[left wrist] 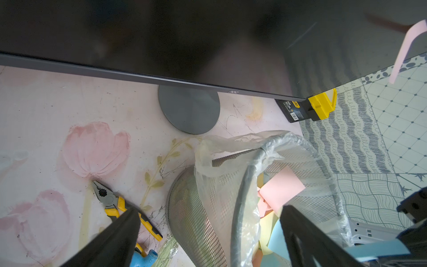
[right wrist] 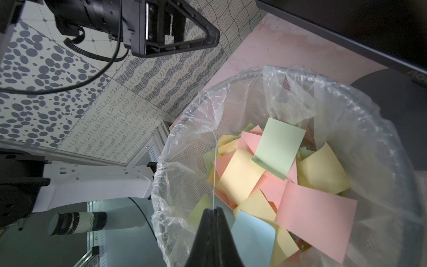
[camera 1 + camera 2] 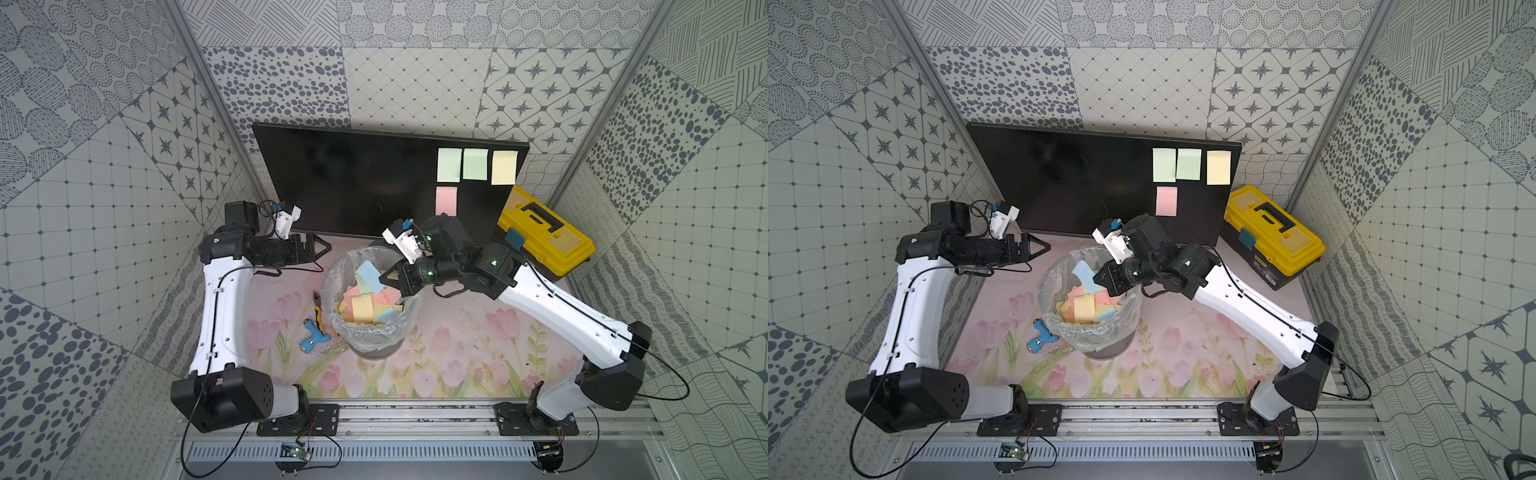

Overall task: Remove the sticky note from the monitor
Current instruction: Place the sticky note in the trash bin.

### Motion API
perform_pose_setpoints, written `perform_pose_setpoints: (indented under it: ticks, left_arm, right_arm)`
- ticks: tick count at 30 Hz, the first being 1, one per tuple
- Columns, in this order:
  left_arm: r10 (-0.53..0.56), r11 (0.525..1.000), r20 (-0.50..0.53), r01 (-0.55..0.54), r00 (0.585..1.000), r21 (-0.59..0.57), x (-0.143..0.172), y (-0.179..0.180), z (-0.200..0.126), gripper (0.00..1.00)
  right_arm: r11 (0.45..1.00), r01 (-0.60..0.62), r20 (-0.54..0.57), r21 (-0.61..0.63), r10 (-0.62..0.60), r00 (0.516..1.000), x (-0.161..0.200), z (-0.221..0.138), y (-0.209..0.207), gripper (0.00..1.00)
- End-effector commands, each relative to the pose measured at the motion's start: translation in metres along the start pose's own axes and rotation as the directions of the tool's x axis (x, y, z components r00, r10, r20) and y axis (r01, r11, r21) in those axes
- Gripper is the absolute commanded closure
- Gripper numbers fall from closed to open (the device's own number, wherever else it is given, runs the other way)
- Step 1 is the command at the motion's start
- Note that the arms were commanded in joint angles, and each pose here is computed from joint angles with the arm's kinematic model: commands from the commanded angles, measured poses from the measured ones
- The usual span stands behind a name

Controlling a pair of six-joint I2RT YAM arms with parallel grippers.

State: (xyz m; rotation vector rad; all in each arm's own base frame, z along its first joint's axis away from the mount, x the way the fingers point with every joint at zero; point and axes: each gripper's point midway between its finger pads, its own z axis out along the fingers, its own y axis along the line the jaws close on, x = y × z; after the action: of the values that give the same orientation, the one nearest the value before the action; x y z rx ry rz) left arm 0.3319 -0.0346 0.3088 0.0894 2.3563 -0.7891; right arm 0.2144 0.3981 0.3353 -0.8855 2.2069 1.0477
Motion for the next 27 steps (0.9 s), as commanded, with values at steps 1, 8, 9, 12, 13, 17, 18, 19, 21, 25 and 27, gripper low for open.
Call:
perform_pose_setpoints:
  ticks: [1, 8, 9, 12, 13, 17, 18, 19, 21, 25, 27]
  left_arm:
    - [0.009, 0.998, 0.033, -0.011, 0.999, 0.059, -0.008, -0.007, -0.004, 0.00]
    - [0.002, 0.998, 0.031, -0.003, 1.000, 0.061, -0.008, -0.006, -0.002, 0.01]
    - [0.001, 0.998, 0.031, -0.003, 1.000, 0.062, -0.008, -0.006, -0.002, 0.01]
    - [0.000, 0.998, 0.031, -0.002, 1.000, 0.063, -0.008, -0.006, -0.002, 0.00]
    - [0.002, 0.998, 0.032, -0.004, 0.999, 0.064, -0.008, -0.007, -0.002, 0.01]
    - [-0.001, 0.998, 0.030, -0.001, 1.000, 0.066, -0.008, -0.007, -0.002, 0.01]
    - [-0.002, 0.998, 0.029, 0.000, 1.000, 0.068, -0.008, -0.007, -0.002, 0.01]
    - [-0.002, 0.998, 0.030, 0.000, 1.000, 0.067, -0.008, -0.006, -0.002, 0.01]
    - [-0.002, 0.998, 0.030, 0.000, 1.000, 0.070, -0.008, -0.007, -0.001, 0.01]
    - [-0.007, 0.997, 0.029, 0.005, 1.000, 0.078, -0.008, -0.007, -0.001, 0.01]
    - [-0.010, 0.996, 0.028, 0.007, 1.000, 0.085, -0.008, -0.008, 0.000, 0.01]
  right_arm:
    - [0.995, 0.086, -0.025, 0.040, -0.085, 0.996, 0.000, 0.012, 0.004, 1.00]
    - [0.990, 0.107, -0.059, 0.092, -0.102, 0.993, 0.007, 0.023, -0.006, 0.89]
    - [0.989, 0.108, -0.061, 0.099, -0.102, 0.993, 0.008, 0.024, -0.008, 0.87]
    - [0.989, 0.109, -0.074, 0.103, -0.102, 0.992, 0.012, 0.028, -0.010, 0.82]
    - [0.989, 0.109, -0.076, 0.102, -0.101, 0.992, 0.012, 0.029, -0.010, 0.80]
    - [0.988, 0.113, -0.069, 0.109, -0.106, 0.992, 0.008, 0.030, -0.011, 0.73]
    - [0.987, 0.115, -0.064, 0.113, -0.108, 0.992, 0.006, 0.029, -0.011, 0.71]
    - [0.986, 0.118, -0.059, 0.117, -0.111, 0.992, 0.004, 0.028, -0.011, 0.68]
    - [0.984, 0.122, -0.040, 0.128, -0.117, 0.992, -0.001, 0.025, -0.011, 0.61]
    - [0.978, 0.111, 0.021, 0.175, -0.116, 0.993, -0.020, 0.011, -0.015, 0.59]
    - [0.979, 0.075, 0.076, 0.191, -0.091, 0.993, -0.036, -0.003, -0.019, 0.59]
